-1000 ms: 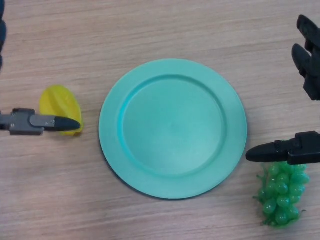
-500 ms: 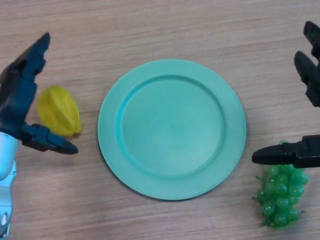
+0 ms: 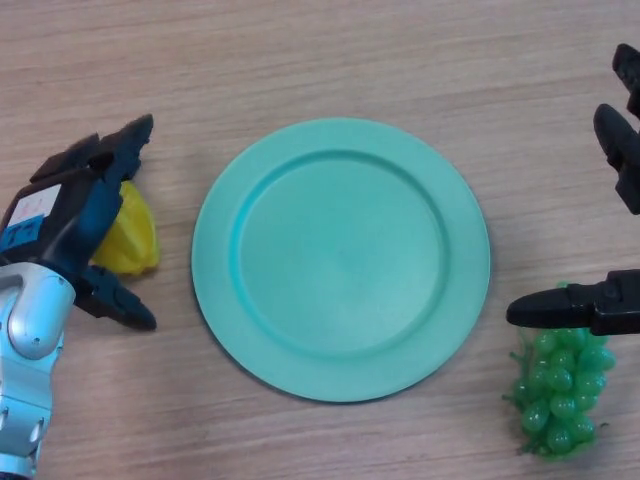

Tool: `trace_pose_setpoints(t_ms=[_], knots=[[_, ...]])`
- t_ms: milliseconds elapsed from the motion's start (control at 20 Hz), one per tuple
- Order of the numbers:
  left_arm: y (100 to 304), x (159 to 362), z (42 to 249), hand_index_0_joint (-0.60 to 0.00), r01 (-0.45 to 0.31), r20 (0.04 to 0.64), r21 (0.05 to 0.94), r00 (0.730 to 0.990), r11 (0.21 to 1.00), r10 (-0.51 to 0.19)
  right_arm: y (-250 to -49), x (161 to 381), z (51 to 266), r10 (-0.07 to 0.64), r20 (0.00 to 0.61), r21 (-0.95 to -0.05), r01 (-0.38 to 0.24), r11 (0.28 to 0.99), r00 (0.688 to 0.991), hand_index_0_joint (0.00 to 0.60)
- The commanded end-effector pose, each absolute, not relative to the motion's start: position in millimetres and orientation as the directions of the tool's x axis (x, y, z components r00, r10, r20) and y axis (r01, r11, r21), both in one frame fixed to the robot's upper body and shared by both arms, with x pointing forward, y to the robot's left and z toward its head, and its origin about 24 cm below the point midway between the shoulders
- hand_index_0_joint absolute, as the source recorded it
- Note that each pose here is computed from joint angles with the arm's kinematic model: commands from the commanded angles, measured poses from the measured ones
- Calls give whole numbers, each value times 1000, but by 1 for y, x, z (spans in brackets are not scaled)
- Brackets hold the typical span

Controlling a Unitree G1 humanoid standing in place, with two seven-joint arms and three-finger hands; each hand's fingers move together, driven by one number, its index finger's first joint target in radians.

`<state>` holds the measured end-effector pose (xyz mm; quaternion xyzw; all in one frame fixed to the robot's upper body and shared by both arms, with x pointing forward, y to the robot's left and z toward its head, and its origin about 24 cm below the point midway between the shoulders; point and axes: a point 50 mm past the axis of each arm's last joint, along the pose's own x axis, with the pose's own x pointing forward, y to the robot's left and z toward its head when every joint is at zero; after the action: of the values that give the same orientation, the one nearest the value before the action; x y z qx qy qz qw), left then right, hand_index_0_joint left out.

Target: Pick up the yellow starfruit and place it on the plate

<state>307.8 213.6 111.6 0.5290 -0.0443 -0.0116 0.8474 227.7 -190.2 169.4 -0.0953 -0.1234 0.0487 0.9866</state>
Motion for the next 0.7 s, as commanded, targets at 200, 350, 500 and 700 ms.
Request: trace_pose_setpoints(t_ms=[200, 350, 500, 700], knots=[[233, 301, 150, -600, -217, 241, 888, 971, 406, -7, -200, 209, 207, 87, 436, -232, 18, 973, 896, 0], [240, 298, 158, -600, -274, 282, 874, 959, 402, 40, -197, 210, 206, 98, 428, -218, -2, 976, 899, 0], [249, 287, 178, -600, -411, 411, 843, 908, 348, 75, -192, 212, 206, 122, 413, -212, -35, 977, 902, 0], [235, 278, 200, -600, -528, 550, 794, 835, 301, 14, -192, 213, 205, 134, 412, -211, -49, 976, 901, 0]])
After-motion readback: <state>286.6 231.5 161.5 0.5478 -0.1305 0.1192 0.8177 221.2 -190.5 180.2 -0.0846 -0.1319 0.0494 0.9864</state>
